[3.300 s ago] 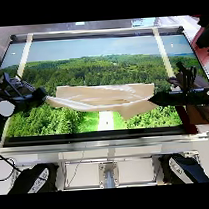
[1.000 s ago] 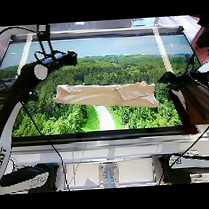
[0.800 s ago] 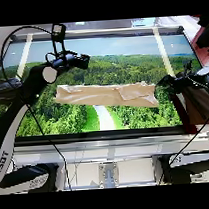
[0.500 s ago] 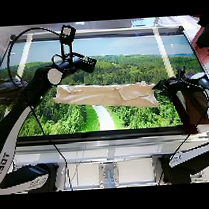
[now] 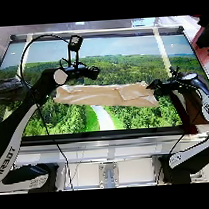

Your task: Fold the shirts.

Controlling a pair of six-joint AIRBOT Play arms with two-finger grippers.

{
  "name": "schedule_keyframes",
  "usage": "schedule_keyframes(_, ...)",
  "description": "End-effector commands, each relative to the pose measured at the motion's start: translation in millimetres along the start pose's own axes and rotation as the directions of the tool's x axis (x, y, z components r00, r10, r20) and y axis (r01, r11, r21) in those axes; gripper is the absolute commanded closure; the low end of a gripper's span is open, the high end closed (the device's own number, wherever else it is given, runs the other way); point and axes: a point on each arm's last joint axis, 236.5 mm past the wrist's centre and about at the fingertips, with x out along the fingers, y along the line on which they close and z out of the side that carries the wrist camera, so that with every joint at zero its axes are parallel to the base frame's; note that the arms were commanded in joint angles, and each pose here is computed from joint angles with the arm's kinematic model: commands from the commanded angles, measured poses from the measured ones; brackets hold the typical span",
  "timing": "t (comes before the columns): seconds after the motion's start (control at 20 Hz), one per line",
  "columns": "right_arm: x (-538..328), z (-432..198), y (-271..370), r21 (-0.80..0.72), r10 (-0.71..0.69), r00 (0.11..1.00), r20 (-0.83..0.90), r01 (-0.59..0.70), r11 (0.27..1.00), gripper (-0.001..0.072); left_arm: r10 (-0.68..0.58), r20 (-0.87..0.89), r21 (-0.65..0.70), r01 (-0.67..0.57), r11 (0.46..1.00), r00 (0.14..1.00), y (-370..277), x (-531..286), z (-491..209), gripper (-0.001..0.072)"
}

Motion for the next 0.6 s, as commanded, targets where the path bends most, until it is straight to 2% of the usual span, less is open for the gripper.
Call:
schedule_keyframes(0.0,13.8,-19.4,18.0,-0.035,0.015,0.997,-0.079,-0.018,0.999,0.0118,-0.018,-0.038,-0.027,0.017,0.999,0.999,-3.1,7.0,-11.6,0.0056)
schedule_keyframes(0.05,16.8,-24.5,23.4,-0.044,0.021,0.995,-0.099,-0.026,0.999,0.0140,-0.018,-0.037,-0.027,0.017,0.999,0.999,-3.0,7.0,-11.3,0.0057)
schedule_keyframes(0.15,21.7,-30.0,31.6,-0.055,0.028,0.992,-0.120,-0.035,0.998,0.0312,-0.017,-0.038,-0.027,0.016,1.000,0.999,-2.7,7.7,-11.9,0.0058)
schedule_keyframes(0.2,23.1,-30.8,35.8,-0.053,0.038,0.992,-0.122,-0.045,0.998,0.0395,-0.016,-0.040,-0.028,0.015,0.999,0.999,-2.0,9.7,-13.2,0.0095)
schedule_keyframes(0.25,24.2,-30.3,42.5,-0.046,0.059,0.991,-0.119,-0.065,0.997,0.0516,-0.014,-0.050,-0.030,0.012,0.999,0.999,-0.4,14.7,-17.7,0.0272)
schedule_keyframes(0.3,23.3,-29.5,51.2,-0.037,0.097,0.989,-0.116,-0.101,0.994,0.0690,-0.014,-0.067,-0.032,0.012,0.999,0.998,0.8,21.1,-24.7,0.0459)
schedule_keyframes(0.35,21.3,-29.3,62.1,-0.036,0.142,0.983,-0.115,-0.147,0.989,0.0684,-0.015,-0.089,-0.038,0.011,0.999,0.996,2.4,28.9,-33.8,0.0612)
schedule_keyframes(0.4,17.1,-30.0,75.0,-0.045,0.188,0.975,-0.119,-0.195,0.980,0.0685,-0.019,-0.113,-0.053,0.013,0.999,0.993,3.3,37.8,-44.2,0.0696)
schedule_keyframes(0.55,-6.6,-24.2,104.8,-0.107,0.226,0.965,-0.131,-0.241,0.965,0.0686,-0.064,-0.176,-0.171,0.033,0.985,0.982,-1.3,63.2,-74.6,0.0697)
